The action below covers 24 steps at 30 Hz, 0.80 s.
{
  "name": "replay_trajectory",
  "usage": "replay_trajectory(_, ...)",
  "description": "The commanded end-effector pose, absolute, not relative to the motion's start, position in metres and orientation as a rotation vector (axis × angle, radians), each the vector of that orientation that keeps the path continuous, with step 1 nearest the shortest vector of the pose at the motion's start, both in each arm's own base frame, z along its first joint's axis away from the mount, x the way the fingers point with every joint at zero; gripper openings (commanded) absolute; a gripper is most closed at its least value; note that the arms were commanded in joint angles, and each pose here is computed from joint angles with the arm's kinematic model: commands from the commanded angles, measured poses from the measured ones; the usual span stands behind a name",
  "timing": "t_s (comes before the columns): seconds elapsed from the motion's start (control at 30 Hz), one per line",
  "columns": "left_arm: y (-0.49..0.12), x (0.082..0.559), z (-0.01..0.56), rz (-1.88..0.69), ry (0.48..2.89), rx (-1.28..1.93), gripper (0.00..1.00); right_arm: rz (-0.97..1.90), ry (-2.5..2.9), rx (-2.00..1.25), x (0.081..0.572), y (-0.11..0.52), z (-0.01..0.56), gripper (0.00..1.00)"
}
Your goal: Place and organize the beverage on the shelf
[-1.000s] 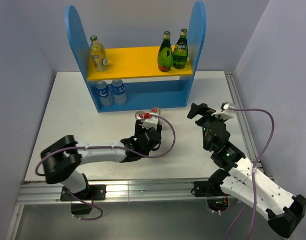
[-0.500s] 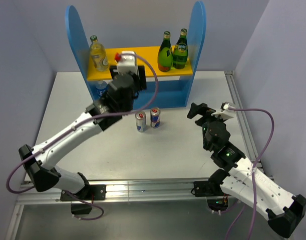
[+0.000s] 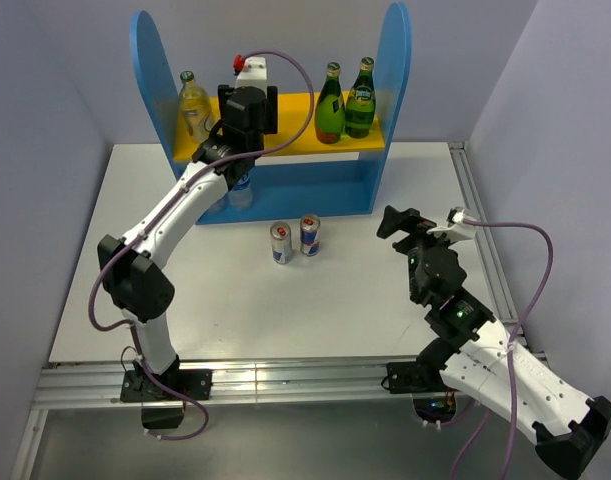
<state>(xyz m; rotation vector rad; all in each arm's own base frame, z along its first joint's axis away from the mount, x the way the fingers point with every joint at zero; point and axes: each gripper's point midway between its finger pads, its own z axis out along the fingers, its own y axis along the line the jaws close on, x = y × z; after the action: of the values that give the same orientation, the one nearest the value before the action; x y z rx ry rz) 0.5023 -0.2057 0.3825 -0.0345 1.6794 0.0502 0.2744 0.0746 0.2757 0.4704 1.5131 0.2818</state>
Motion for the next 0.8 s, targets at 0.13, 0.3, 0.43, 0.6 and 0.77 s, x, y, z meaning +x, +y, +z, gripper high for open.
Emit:
replay_trajectory(0.13, -0.175, 0.518, 0.434, -0.025, 1.517, -0.163, 0.0, 0.311, 1.471, 0.499, 0.273, 0.073, 0.286, 1.0)
replay_trajectory(0.3, -0.162, 0.522, 0.421, -0.004, 1.532, -0.198, 0.0, 0.306, 1.476, 0.499, 0.274, 0.074, 0.285, 1.0)
replay_trajectory(0.43, -0.15, 0.525, 0.414, 0.017, 1.538, -0.214, 0.0, 0.304, 1.478, 0.497, 0.275, 0.075, 0.284, 1.0)
replay_trajectory(0.6, -0.146, 0.524, 0.41, 0.03, 1.545, -0.231, 0.07, 0.299, 1.481, 0.498, 0.276, 0.074, 0.283, 1.0)
replay_trajectory(0.77, -0.146, 0.521, 0.404, 0.026, 1.555, -0.226, 0.55, 0.302, 1.48, 0.499, 0.275, 0.075, 0.283, 1.0)
